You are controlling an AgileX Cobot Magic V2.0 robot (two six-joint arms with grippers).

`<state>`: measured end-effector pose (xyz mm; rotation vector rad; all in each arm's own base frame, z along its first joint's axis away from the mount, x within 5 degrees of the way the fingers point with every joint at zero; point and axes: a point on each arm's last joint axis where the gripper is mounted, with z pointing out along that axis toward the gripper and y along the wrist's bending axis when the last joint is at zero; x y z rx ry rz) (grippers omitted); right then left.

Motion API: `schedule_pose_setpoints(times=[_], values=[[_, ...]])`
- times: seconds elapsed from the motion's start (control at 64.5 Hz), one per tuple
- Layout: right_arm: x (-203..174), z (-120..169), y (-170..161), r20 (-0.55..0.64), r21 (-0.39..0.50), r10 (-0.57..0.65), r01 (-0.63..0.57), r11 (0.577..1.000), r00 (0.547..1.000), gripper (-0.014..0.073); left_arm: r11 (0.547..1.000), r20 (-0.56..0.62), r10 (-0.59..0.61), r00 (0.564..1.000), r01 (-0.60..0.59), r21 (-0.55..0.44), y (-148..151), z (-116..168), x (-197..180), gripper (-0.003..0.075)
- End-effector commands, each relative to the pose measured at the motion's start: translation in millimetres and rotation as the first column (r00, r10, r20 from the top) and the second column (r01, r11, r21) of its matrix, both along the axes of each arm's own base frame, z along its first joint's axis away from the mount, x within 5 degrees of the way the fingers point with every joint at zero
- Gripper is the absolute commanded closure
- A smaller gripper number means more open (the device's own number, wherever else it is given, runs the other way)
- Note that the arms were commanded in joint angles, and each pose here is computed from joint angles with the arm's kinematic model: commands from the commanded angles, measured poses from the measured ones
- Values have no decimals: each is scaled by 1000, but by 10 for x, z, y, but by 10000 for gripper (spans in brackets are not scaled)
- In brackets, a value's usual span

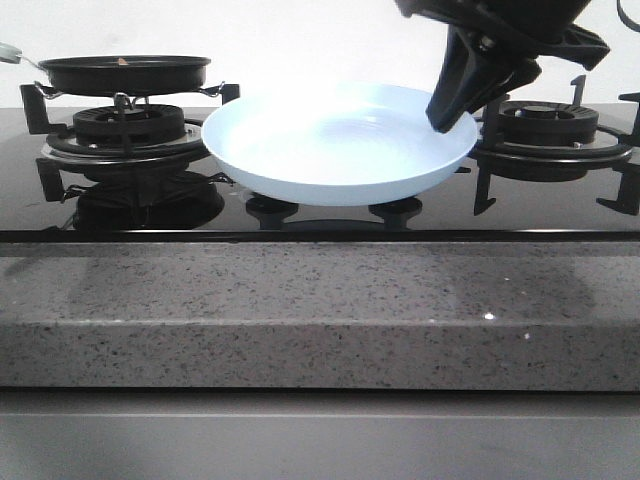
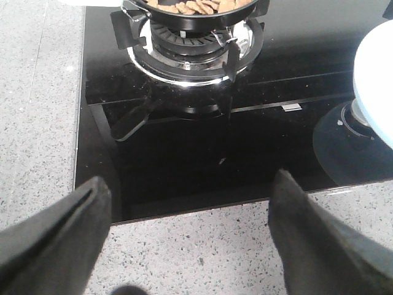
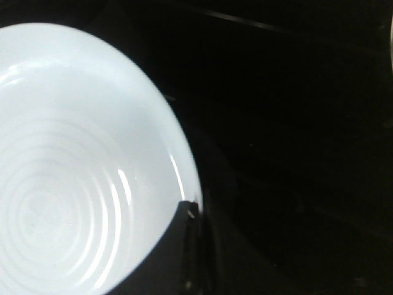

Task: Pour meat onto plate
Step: 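Lift the plate with the right gripper and hold it near the pan, then grasp the pale green handle of the black frying pan with the left gripper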

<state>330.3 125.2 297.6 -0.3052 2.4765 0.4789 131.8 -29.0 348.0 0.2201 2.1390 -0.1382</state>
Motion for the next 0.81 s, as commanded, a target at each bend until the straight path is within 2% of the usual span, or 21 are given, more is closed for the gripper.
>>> schedule_pose_setpoints(times=[0.0,0.17,0.248,0.356,0.558,0.697,0.79], values=[[-36,276,-20,113,40,-16,12,999,994,708,1000,92,-7,996,9,-22,-19,150,30,189],[-36,276,-20,113,40,-16,12,999,994,708,999,102,-3,995,8,-40,-29,170,49,175],[-36,276,-20,113,40,-16,12,999,994,708,999,93,10,996,-5,-48,-24,204,85,134],[-36,276,-20,113,40,-16,12,999,994,708,999,52,39,998,-37,-39,-1,243,201,88],[-37,276,-20,112,40,-16,11,999,994,708,991,-35,130,991,-131,-38,137,269,532,90],[-37,276,-20,112,40,-16,11,999,994,708,986,-70,125,990,-132,-100,255,271,792,90],[-37,276,-20,112,40,-16,11,999,994,708,971,-88,133,987,-148,-189,380,255,970,90]])
